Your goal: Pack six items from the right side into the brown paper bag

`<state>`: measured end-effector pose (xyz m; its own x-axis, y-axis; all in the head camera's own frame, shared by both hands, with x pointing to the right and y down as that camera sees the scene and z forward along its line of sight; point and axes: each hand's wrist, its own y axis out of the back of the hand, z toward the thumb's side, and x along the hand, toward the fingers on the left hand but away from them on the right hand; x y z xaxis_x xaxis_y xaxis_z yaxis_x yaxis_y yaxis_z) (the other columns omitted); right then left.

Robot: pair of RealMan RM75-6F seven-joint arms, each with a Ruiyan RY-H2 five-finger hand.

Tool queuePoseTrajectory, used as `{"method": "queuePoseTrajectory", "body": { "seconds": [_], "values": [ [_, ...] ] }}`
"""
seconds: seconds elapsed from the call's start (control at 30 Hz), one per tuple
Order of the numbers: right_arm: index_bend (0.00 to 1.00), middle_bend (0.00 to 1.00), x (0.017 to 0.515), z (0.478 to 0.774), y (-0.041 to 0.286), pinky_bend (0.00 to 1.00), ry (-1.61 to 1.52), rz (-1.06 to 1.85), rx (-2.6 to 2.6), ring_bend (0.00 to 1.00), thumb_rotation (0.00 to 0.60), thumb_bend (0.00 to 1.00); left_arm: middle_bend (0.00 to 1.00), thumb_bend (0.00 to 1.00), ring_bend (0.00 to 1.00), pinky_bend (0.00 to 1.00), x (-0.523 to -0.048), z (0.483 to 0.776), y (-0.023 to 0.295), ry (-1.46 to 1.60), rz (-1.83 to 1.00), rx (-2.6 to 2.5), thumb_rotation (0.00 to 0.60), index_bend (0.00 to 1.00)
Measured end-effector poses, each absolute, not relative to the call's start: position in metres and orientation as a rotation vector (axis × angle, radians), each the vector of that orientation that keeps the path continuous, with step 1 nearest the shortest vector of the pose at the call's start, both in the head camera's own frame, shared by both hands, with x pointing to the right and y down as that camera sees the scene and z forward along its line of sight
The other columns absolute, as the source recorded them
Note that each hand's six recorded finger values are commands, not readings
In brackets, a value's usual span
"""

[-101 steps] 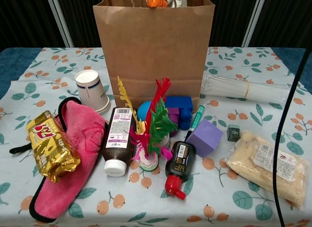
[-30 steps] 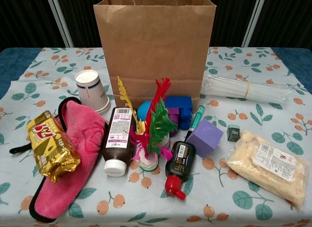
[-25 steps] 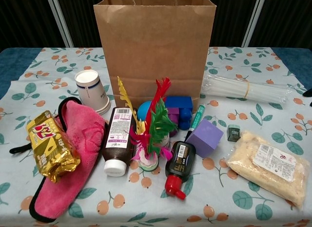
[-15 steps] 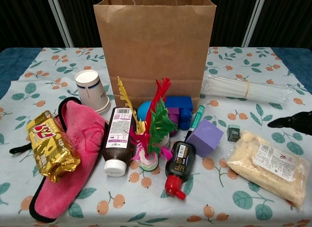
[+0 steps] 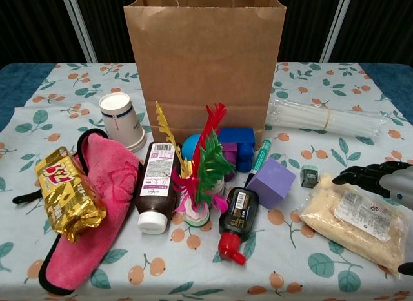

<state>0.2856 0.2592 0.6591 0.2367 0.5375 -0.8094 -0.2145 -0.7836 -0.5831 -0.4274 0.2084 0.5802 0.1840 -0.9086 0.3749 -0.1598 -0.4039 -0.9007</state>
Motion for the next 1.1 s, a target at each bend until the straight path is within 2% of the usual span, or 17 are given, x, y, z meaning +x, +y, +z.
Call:
{"method": "queuePoseTrajectory", "body": {
  "seconds": [0.7,1.1],
  "values": [
    [0.0,0.01,0.284,0.678,0.251,0.0,-0.288,1.637,-1.841,0.0,0.6,0.0,0.13,0.02,0.03,0.15,-0.435,0.582,0.208,1.026,-1.29,-1.709,0.6,0.1],
    [0.0,0.01,0.285,0.689,0.229,0.0,-0.326,1.65,-1.812,0.0,0.6,0.0,0.13,0.02,0.03,0.15,-0.437,0.583,0.206,1.022,-1.294,-1.698,0.6,0.1]
  ]
}}
